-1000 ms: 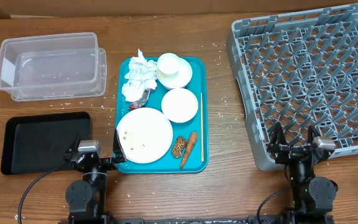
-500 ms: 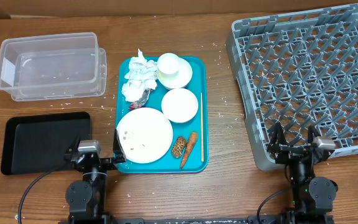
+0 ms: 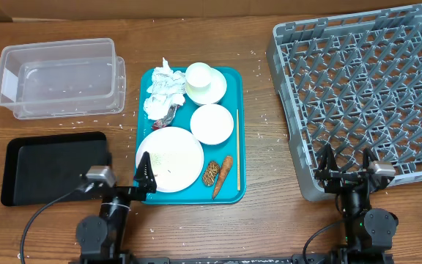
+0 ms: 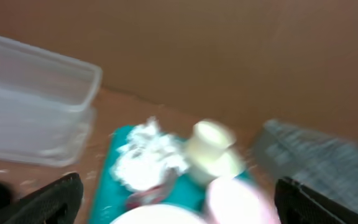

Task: Sort waste into correct bins and load items into the dishwasher
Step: 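Reach left gripper over crumpled paper towel on teal tray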

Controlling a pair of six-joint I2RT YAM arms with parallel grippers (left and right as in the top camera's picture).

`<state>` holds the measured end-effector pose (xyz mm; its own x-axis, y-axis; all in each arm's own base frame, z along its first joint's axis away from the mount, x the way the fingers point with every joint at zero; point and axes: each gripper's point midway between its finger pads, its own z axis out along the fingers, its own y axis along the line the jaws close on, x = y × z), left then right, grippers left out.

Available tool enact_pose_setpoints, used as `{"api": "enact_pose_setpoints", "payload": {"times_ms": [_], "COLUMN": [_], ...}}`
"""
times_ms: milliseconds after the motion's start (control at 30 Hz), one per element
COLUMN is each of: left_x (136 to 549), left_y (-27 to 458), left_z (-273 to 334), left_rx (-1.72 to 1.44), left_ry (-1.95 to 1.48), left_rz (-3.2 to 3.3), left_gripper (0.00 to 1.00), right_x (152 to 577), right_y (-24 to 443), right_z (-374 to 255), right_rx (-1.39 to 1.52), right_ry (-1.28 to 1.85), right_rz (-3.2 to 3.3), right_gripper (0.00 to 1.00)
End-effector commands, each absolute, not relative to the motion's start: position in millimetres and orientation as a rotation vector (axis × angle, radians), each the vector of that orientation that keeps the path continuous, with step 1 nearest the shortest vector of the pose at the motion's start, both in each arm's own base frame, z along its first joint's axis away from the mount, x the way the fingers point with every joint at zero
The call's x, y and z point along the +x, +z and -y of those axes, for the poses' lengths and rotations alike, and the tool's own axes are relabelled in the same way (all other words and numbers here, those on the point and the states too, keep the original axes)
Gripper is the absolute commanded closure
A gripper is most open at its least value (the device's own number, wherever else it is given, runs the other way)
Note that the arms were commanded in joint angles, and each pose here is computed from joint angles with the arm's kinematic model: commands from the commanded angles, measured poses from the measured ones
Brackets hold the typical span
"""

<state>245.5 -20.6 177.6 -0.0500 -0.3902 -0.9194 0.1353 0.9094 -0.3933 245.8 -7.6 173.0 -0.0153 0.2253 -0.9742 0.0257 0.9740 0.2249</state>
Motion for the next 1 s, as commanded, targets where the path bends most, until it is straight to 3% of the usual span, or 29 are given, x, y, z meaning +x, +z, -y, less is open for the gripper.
{"api": "enact_pose_setpoints", "payload": {"times_ms": [0,233,400,600,800,967], "left_x": [238,224,241,304,356,407], "left_y": [212,278,316,339,362,319], "left_z": [39,37,47,55,85,55], "left_rx": [-0.314,-0.271,-0.141,0.012,0.178,-0.002], "left_ry": [-0.78,-0.796,-0.649,-0.548,-0.759,-0.488], "left_rz": [-1.434,-1.276,-1.499,-1.929,-1.986,-2.231], "left_gripper": [0.0,0.0,0.0,0.0,0.0,0.0], "right_x": [246,246,246,246,246,246], "right_y": [170,170,170,170,170,170], "right_z": [9,9,9,9,9,9], "right_rx": [0.197,0.196,0.196,0.196,0.196,0.196], "right_ry": [0.15,0.15,0.15,0.15,0.15,0.15], "right_rz": [-1.584,-1.584,-1.584,-1.584,-1.584,-1.584], "right_gripper": [0.0,0.0,0.0,0.0,0.0,0.0]}}
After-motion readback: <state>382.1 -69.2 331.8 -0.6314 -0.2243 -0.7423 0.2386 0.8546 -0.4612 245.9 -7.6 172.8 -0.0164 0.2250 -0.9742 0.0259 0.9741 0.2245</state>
